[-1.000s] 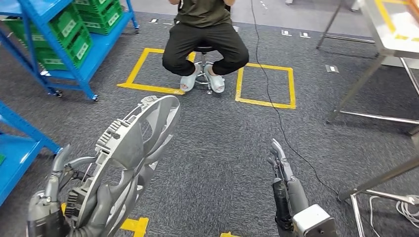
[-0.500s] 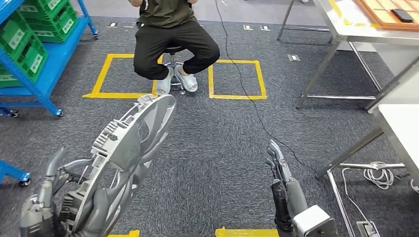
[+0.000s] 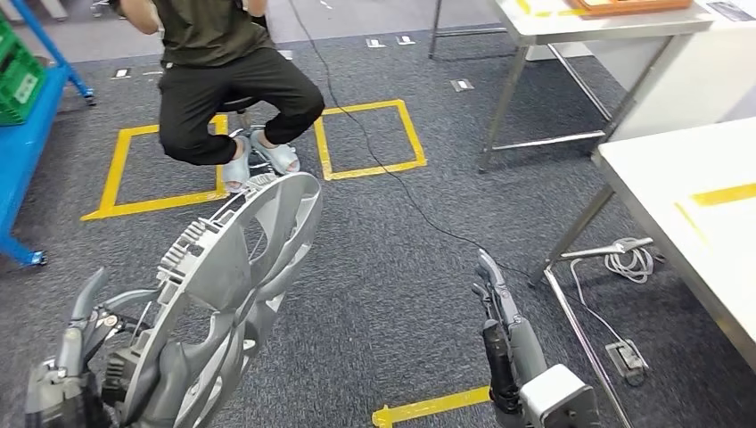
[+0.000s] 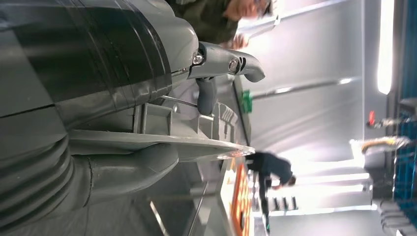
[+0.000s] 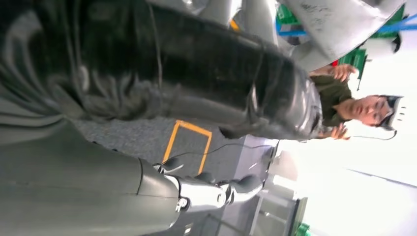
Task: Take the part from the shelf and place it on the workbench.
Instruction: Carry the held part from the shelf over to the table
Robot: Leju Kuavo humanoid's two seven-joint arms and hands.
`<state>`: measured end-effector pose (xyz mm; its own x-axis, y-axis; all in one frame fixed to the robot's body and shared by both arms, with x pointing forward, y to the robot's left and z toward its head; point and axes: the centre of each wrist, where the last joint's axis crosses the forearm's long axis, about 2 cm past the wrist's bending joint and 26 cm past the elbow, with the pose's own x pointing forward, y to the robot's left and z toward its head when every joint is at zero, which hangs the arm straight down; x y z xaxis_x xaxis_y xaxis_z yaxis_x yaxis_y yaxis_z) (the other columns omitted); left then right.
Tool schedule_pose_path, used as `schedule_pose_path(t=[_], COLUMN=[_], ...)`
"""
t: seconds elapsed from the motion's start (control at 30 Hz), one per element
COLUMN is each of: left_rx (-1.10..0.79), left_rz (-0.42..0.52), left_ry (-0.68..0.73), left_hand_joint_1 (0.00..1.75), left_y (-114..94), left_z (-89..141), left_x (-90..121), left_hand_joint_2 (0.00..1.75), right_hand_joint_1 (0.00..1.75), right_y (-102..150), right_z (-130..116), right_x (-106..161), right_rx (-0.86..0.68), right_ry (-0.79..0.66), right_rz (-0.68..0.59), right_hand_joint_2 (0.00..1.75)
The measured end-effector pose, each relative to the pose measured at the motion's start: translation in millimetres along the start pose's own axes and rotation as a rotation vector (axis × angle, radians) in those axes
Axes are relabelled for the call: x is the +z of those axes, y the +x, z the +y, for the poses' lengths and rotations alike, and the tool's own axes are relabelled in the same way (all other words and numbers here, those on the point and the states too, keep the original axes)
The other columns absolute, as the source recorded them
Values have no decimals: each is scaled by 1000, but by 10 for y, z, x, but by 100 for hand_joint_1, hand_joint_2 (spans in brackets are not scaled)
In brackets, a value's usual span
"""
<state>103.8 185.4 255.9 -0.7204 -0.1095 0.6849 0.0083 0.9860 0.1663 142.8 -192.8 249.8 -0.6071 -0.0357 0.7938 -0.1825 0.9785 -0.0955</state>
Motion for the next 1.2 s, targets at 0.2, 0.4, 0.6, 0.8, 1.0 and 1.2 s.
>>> schedule_pose_path(t=[0.2,0.4,0.6,0.8,1.0,1.2], left_rx=[19,30,30,25,20,20], left_rz=[20,20,14,7,1,7], left_ry=[-7,-9,-10,-9,-9,-11], left_hand_joint_1=[175,175,175,175,175,175], left_y=[-9,-13,-14,-13,-10,-10], left_z=[6,11,10,11,10,6], left_x=[12,7,11,6,3,14], left_hand_joint_2=[175,175,175,175,175,175], right_hand_joint_1=[0,0,0,0,0,0], right_y=[-8,-6,-4,6,22,23], right_z=[7,6,7,6,3,4], right_x=[13,38,46,46,35,36], right_rx=[0,5,9,19,28,28], right_ry=[-7,-21,-24,-30,-42,-43], right_rz=[6,10,11,14,16,19], right_hand_joint_2=[0,0,0,0,0,0])
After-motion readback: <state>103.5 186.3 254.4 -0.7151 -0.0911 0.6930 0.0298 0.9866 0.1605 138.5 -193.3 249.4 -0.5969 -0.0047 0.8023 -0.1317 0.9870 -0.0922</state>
